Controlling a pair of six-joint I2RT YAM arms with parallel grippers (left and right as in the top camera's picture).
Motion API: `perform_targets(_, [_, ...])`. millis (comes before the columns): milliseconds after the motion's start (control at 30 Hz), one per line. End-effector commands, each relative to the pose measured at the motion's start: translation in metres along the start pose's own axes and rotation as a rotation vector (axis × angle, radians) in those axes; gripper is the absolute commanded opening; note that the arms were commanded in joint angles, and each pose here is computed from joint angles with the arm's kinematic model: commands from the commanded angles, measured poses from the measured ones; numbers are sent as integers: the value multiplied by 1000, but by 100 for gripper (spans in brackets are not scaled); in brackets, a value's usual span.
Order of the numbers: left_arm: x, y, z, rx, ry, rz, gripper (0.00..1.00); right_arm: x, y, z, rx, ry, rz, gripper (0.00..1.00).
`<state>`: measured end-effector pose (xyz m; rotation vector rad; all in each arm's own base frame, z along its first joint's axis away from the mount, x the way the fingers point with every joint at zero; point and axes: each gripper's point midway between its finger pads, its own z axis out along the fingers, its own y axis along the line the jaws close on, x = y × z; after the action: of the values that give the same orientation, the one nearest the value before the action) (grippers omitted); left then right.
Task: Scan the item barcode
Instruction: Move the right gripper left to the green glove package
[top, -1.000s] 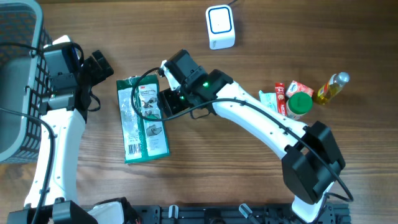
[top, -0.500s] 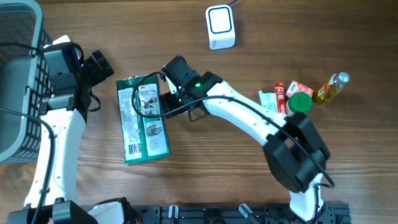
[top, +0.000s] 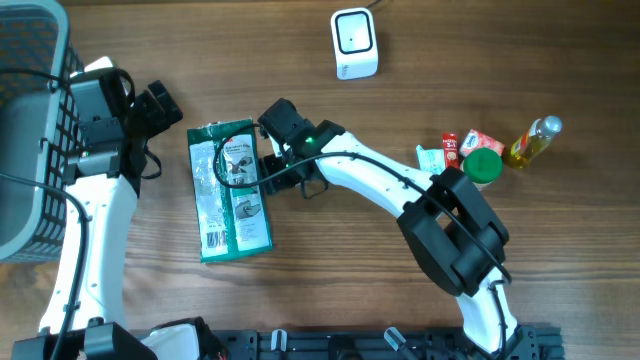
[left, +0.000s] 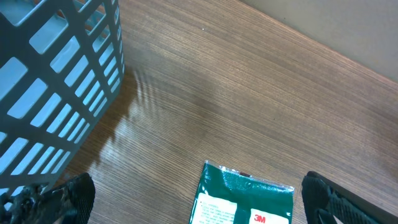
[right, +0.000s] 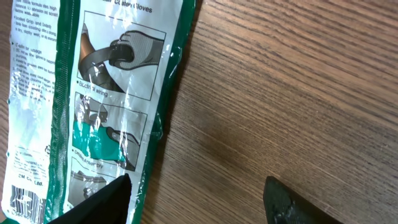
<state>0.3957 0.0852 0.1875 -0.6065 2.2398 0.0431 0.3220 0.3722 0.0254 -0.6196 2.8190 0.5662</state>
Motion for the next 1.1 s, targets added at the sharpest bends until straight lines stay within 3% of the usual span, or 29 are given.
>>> perform_targets(0, [-8,0,-4,-1,-23,4,100,10,-7,13,25,30,10,68])
perform_targets(400, [-8,0,-4,-1,-23,5,100,15,-2,38,20,34,9,69])
perform_targets(567, [-8,0,-4,-1,-23,4,100,25,-27,52,148,48,20,68])
perform_targets(900, [-8,0,-4,-1,-23,5,100,28,-85,21,293,93,159,67])
perform_targets(1067, [-8,0,-4,-1,-23,4,100,0,-54,-12,173,-5,141,64])
